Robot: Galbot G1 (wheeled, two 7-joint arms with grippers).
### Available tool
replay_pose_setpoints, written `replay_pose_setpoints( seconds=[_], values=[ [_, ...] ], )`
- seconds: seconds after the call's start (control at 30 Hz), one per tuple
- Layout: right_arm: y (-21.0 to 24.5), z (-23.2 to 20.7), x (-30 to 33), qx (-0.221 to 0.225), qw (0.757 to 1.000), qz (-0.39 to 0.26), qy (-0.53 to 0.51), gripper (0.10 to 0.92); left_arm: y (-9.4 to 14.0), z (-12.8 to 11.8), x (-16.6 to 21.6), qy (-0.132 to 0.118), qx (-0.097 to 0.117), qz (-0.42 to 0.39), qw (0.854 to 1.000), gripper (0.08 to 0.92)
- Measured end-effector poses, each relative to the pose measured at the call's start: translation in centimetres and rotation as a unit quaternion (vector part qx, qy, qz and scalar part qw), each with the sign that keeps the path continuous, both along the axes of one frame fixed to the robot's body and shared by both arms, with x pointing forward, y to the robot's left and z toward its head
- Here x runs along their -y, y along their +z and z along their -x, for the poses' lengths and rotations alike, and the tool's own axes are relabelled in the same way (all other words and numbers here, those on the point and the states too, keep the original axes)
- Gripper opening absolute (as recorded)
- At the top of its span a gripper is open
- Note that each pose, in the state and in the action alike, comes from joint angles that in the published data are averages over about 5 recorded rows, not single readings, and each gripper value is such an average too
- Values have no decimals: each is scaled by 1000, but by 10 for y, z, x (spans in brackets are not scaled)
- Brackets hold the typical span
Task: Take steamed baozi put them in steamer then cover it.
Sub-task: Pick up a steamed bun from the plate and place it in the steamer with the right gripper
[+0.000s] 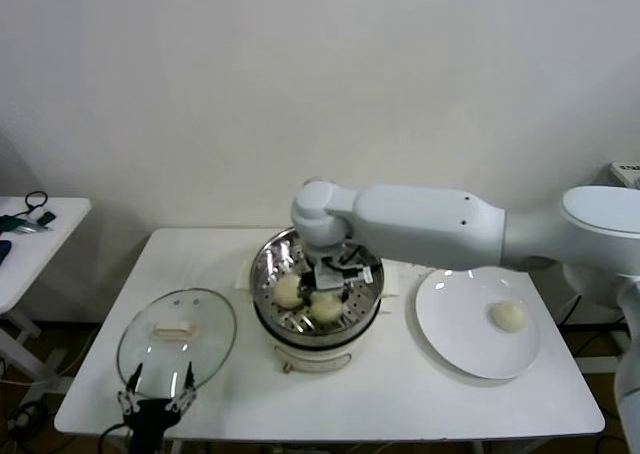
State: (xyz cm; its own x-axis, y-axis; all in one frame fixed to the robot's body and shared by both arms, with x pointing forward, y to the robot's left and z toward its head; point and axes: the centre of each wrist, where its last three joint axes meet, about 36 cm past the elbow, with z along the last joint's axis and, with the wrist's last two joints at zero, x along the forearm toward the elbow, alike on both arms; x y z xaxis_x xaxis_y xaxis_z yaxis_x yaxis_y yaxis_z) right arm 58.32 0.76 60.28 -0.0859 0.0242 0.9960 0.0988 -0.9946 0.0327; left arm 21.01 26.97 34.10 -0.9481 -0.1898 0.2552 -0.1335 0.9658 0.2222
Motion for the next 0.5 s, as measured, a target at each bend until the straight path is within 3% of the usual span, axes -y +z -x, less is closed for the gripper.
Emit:
replay_pose_setpoints(
  seconds=[0.17, 0.37, 0.5],
  values=[
    [-7, 4, -3, -7, 1000, 0, 5, 693, -2, -1, 0, 0, -1, 1, 1000, 823],
    [-9, 4, -7, -8, 1000, -1, 6, 800, -2, -2, 2, 0, -2, 3, 1000, 823],
    [-7, 2, -8, -6, 1000, 0, 6, 821, 0, -3, 3, -1, -1, 4, 1000, 823]
  ],
)
